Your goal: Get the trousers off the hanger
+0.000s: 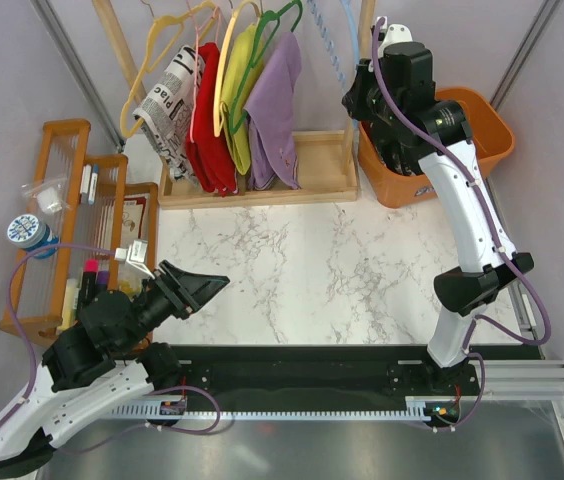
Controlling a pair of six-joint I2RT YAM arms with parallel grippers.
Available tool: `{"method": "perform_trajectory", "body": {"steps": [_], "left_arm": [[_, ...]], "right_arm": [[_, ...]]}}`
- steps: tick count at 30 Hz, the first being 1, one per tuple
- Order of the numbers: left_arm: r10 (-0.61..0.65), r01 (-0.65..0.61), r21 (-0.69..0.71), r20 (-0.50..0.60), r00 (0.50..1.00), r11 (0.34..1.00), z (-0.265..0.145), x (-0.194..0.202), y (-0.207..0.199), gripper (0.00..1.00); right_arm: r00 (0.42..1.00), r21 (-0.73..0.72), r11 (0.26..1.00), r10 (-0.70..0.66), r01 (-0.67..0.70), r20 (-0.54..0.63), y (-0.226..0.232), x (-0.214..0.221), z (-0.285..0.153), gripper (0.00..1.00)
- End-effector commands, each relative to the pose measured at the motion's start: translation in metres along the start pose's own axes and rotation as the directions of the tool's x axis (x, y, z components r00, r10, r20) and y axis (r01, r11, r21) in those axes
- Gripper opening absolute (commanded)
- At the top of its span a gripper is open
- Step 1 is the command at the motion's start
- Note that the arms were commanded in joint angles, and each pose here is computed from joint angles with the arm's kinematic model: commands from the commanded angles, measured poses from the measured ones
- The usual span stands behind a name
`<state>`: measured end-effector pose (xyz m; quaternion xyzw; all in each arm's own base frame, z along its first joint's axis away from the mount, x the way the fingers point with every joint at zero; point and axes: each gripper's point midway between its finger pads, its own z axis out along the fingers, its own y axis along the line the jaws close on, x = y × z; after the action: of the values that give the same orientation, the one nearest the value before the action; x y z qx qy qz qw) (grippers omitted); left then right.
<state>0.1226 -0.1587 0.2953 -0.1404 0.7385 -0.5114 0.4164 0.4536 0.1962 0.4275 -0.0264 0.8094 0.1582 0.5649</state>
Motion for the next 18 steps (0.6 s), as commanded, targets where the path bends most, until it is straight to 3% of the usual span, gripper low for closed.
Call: {"method": "perform_trajectory", "body": {"steps": [1,18], "left_arm": [[0.022,-0.023,0.033,0.020,1.000,0.999,-0.001,-0.007,-0.012,0.65],[0.010,-0.009,0.031,-0.023,1.000,0.999,0.005,0.002,-0.013,0.65]], "right_arm": [[0.999,-0.055,0.998,0.020,-0.018,0.033,0.009,-0.012,0.003,0.00],[0.998,-0.035,0.999,0.019,-0.021,-0.056,-0.008,0.011,-0.023,0.00]]}}
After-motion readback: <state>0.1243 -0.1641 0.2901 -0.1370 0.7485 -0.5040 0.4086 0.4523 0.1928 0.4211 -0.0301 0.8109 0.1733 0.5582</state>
